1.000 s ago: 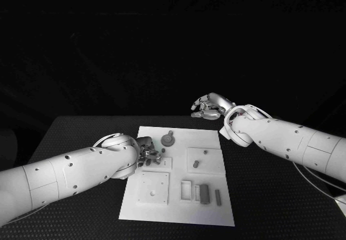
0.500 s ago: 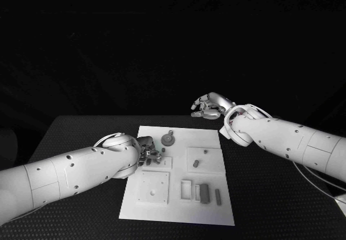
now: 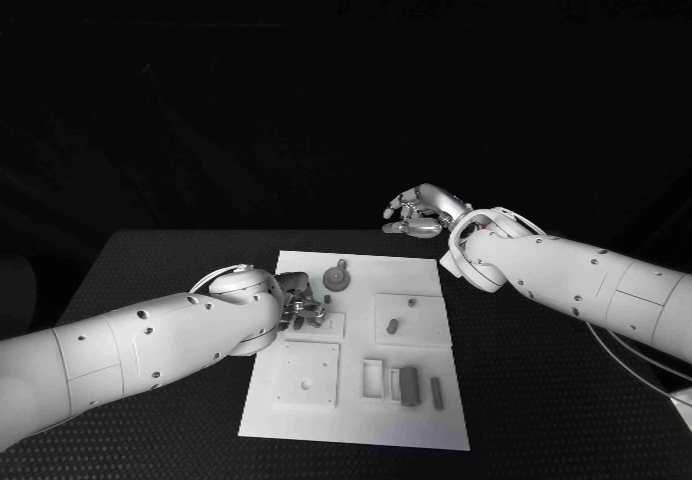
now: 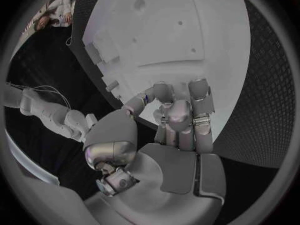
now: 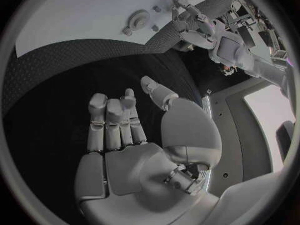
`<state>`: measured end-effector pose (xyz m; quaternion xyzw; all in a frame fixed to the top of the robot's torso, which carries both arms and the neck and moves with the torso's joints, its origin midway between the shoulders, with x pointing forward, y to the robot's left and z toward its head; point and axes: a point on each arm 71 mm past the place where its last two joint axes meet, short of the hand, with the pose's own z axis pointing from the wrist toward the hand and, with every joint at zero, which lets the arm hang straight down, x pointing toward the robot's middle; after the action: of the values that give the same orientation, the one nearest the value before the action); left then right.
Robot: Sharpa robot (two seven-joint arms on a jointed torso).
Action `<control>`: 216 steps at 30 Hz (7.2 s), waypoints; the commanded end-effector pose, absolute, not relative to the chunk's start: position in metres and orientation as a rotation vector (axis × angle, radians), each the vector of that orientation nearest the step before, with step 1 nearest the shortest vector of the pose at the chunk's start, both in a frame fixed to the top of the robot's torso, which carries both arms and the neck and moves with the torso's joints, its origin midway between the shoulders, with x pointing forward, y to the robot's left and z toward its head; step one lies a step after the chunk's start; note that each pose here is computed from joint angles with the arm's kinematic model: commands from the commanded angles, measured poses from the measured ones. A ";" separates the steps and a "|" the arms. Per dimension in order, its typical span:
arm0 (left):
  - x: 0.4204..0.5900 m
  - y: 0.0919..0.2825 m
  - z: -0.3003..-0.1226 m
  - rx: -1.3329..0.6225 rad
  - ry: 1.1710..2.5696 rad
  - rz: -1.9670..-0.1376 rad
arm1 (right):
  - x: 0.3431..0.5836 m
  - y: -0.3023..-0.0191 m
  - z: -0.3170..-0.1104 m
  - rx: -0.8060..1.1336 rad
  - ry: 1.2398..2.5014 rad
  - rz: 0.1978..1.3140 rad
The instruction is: Assemble the parts on the task board
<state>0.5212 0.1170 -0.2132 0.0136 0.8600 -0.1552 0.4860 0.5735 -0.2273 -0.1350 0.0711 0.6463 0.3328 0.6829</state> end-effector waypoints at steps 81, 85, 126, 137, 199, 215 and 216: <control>0.526 0.118 -0.225 0.079 2.179 -0.291 | 0.574 -0.225 -0.135 0.143 1.462 0.753; 0.527 0.119 -0.225 0.080 2.181 -0.282 | 0.574 -0.225 -0.136 0.144 1.462 0.752; 0.531 0.128 -0.225 0.095 2.176 -0.228 | 0.574 -0.226 -0.136 0.144 1.462 0.751; 0.529 0.123 -0.226 0.115 2.191 -0.242 | 0.574 -0.225 -0.136 0.143 1.463 0.751; 0.530 0.125 -0.228 0.128 2.204 -0.225 | 0.573 -0.226 -0.136 0.143 1.466 0.751; 0.530 0.124 -0.228 0.125 2.200 -0.228 | 0.573 -0.226 -0.136 0.143 1.467 0.751; 0.530 0.124 -0.228 0.125 2.200 -0.228 | 0.573 -0.226 -0.136 0.143 1.467 0.751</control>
<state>0.5327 0.1178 -0.2178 0.0450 0.8776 -0.1177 0.4625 0.5738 -0.2273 -0.1357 0.0702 0.6497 0.3327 0.6799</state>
